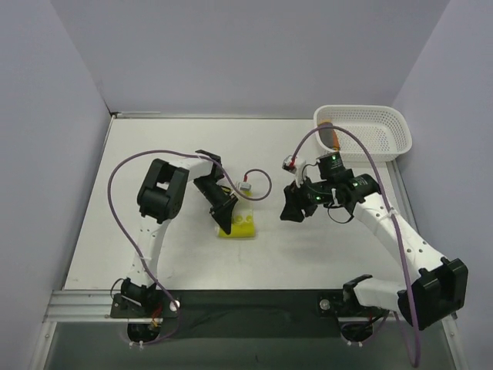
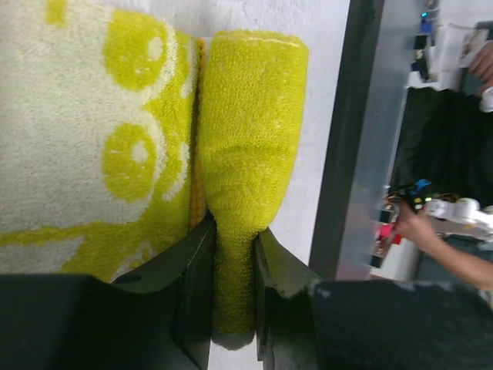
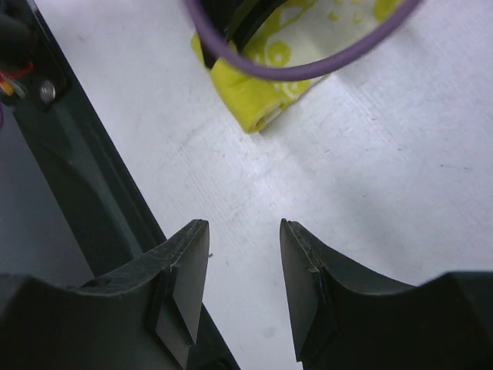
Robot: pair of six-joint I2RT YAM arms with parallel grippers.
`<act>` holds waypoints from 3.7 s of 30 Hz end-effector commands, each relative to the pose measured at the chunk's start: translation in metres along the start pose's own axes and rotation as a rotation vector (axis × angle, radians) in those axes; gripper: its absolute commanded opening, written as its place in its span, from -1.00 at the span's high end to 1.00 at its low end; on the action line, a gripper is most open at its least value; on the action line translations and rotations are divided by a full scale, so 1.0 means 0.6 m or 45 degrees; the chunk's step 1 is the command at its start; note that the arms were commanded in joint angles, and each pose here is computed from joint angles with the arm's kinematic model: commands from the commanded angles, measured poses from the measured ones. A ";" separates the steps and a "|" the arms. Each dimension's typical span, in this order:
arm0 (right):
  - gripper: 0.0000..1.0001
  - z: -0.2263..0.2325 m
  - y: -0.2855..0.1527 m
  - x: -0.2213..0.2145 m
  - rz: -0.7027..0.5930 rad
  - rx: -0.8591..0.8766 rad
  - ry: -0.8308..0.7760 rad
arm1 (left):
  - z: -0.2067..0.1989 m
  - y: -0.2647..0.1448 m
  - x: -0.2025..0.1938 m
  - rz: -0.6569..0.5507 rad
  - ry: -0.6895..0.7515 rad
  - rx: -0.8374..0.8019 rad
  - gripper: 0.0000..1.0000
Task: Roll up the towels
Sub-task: Roll the towel
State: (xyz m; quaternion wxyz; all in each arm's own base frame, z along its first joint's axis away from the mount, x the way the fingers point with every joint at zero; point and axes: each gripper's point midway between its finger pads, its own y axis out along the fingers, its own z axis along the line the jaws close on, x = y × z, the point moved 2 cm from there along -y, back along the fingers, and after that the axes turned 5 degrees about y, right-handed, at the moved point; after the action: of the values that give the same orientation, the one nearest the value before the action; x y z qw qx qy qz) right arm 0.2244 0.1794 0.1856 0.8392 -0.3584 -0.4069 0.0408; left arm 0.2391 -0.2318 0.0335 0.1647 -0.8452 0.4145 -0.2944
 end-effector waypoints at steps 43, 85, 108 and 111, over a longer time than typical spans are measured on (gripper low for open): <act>1.00 0.057 0.310 -0.163 0.674 0.155 -0.689 | 0.040 -0.087 -0.038 -0.249 0.021 0.202 -0.12; 1.00 0.072 0.376 -0.173 1.149 0.692 0.487 | -0.162 -0.057 -0.071 -0.060 1.174 1.185 -0.55; 0.61 0.021 0.362 -0.130 1.060 0.598 0.520 | -0.081 0.049 -0.142 0.354 0.985 0.914 0.61; 0.36 -0.005 0.354 -0.099 1.001 0.519 0.488 | -0.095 0.056 -0.160 0.365 0.917 0.835 0.76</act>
State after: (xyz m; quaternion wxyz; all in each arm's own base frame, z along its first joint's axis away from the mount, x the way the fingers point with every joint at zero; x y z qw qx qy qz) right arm 0.1950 0.3403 0.0289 0.8921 -0.2209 -0.0120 0.3941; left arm 0.1759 -0.2055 0.0430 0.3122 -0.4745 0.3691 -0.7356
